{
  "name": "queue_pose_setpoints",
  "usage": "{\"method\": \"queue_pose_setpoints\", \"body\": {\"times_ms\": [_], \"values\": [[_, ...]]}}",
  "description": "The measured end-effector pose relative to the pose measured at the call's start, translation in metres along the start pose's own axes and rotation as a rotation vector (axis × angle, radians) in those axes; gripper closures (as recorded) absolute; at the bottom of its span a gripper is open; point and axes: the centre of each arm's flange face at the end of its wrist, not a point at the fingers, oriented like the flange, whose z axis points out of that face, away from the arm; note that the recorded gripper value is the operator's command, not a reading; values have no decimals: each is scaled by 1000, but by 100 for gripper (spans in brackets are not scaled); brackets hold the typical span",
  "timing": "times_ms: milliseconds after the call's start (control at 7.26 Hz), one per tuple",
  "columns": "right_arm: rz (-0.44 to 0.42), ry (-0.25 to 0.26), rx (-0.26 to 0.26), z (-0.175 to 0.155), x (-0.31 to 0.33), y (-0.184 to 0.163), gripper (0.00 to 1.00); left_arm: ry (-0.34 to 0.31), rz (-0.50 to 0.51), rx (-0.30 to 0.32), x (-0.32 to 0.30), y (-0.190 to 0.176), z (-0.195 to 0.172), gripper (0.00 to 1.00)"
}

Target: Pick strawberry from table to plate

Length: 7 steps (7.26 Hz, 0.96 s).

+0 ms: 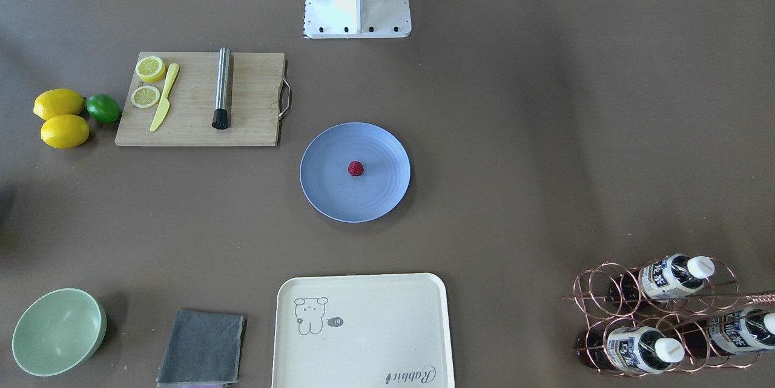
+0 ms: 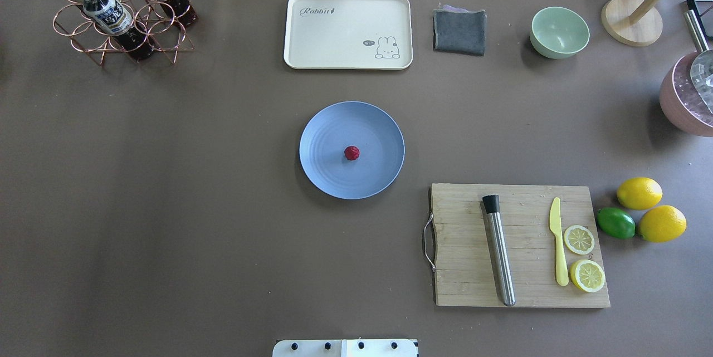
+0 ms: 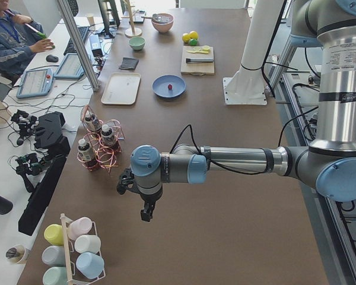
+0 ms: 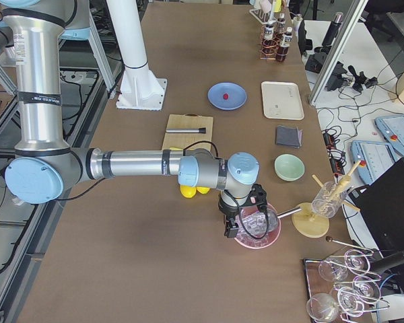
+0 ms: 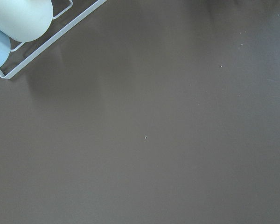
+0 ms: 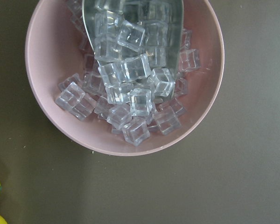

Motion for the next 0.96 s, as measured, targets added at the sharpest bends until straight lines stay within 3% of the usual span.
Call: {"method": "queue_pose_setpoints", "body": {"times_ms": [964], "values": [[-60,-32,7,14,-19,-5,0,1,-1,-3,1,9,1,1]]}}
